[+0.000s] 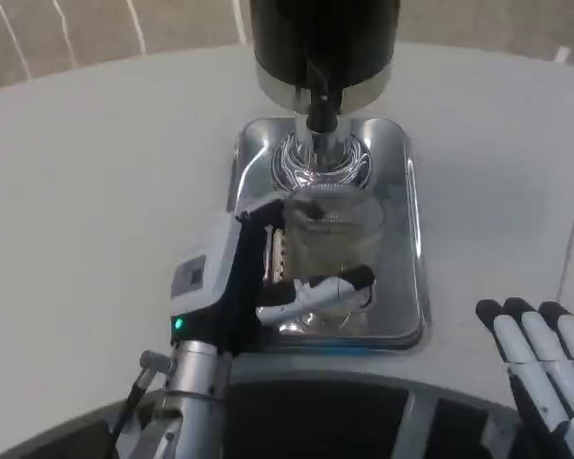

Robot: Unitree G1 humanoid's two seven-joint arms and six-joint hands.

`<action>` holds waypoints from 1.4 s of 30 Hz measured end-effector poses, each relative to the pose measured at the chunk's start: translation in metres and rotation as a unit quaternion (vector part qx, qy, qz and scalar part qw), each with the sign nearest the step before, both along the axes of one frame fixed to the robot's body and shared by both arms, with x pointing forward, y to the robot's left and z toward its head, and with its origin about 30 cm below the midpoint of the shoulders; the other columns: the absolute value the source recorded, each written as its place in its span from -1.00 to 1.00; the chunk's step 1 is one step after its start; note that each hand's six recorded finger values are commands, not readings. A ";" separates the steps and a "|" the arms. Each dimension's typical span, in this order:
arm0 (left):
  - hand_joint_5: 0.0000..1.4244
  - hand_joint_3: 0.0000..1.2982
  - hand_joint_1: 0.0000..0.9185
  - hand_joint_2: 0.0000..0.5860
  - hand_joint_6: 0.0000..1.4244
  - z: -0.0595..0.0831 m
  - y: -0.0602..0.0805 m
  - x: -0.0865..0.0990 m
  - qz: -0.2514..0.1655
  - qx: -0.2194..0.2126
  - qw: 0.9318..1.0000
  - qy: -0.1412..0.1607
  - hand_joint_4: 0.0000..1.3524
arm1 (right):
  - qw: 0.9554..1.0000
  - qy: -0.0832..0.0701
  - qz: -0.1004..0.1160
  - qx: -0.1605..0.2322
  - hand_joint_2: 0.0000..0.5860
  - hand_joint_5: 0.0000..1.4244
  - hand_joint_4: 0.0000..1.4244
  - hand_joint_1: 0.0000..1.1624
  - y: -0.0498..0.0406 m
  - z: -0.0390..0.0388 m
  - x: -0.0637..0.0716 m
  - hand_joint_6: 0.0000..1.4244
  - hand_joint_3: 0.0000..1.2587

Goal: Grasp the cup under the faucet to collect the drink, then remove the cup.

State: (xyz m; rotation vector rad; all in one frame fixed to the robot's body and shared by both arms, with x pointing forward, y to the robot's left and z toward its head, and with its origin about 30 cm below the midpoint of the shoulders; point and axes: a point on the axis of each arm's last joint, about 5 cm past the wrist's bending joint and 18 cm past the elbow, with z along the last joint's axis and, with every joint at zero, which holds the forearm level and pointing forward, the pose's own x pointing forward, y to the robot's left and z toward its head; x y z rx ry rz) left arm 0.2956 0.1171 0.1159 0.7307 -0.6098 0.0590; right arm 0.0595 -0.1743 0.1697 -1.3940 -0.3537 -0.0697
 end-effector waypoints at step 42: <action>-0.57 -0.90 -0.80 -0.99 -0.53 0.017 0.049 -0.002 0.033 0.068 0.996 -0.056 -1.00 | 0.998 -0.016 0.002 0.058 0.86 -1.00 -1.00 -0.34 0.0038 0.0042 0.010 -1.00 -1.00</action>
